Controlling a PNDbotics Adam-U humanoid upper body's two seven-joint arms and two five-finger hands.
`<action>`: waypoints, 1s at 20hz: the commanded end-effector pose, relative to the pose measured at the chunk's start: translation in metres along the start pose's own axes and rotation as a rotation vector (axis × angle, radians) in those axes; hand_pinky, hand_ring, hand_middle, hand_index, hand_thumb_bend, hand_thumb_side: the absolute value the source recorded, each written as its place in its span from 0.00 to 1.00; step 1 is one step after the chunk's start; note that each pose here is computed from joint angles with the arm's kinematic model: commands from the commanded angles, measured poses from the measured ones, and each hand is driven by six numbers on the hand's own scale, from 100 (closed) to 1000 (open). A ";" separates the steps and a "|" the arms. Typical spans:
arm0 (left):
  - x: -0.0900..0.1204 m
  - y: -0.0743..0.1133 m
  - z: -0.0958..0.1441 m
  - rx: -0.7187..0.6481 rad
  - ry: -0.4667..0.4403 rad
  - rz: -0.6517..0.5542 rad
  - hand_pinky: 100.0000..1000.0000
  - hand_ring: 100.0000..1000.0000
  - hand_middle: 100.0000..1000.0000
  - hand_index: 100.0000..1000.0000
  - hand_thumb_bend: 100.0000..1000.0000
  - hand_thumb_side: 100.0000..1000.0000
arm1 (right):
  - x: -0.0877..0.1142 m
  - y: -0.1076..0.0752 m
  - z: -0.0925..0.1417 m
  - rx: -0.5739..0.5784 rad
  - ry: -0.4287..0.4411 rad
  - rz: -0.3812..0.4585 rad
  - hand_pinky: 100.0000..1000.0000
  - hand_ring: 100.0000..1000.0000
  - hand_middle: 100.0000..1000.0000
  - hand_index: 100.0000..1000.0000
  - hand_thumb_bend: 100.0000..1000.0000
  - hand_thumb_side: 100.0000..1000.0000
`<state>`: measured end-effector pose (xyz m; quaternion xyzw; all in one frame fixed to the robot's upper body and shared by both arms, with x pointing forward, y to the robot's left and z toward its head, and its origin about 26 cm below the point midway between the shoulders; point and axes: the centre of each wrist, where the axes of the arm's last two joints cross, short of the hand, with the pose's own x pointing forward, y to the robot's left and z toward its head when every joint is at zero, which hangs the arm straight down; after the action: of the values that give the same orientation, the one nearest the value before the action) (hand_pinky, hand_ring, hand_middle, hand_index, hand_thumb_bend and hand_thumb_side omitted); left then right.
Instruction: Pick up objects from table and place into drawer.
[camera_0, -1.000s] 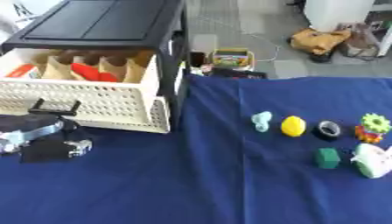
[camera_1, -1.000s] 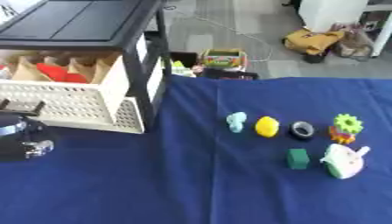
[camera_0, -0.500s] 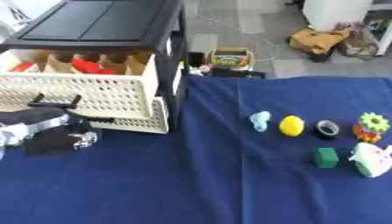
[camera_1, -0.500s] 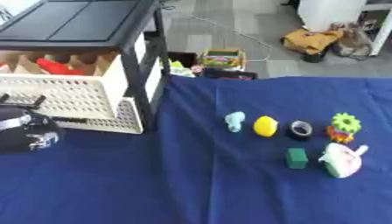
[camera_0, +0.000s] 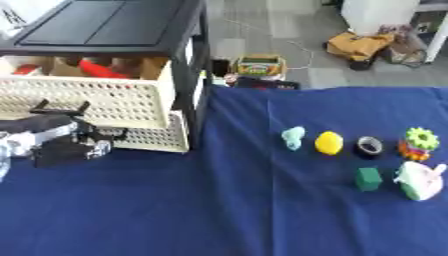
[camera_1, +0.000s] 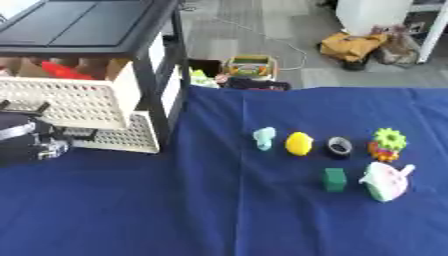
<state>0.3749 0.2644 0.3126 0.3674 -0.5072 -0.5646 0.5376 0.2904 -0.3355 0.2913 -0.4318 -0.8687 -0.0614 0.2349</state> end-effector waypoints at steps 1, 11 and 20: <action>-0.004 0.013 -0.001 0.021 0.029 0.002 0.27 0.44 0.48 0.78 0.02 1.00 | 0.006 -0.004 -0.007 -0.011 -0.028 -0.007 0.58 0.61 0.54 0.68 0.00 1.00; -0.002 0.018 -0.013 0.039 0.016 0.059 0.26 0.41 0.47 0.78 0.00 1.00 | 0.006 -0.004 -0.006 -0.011 -0.018 -0.007 0.58 0.61 0.54 0.67 0.00 1.00; 0.003 0.022 -0.027 0.079 0.003 0.120 0.24 0.34 0.42 0.81 0.00 1.00 | 0.006 -0.004 -0.006 -0.008 -0.014 -0.012 0.58 0.61 0.54 0.66 0.00 1.00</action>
<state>0.4066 0.2533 0.3152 0.3481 -0.5409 -0.5240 0.5582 0.2908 -0.3347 0.2898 -0.4278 -0.8684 -0.0636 0.2425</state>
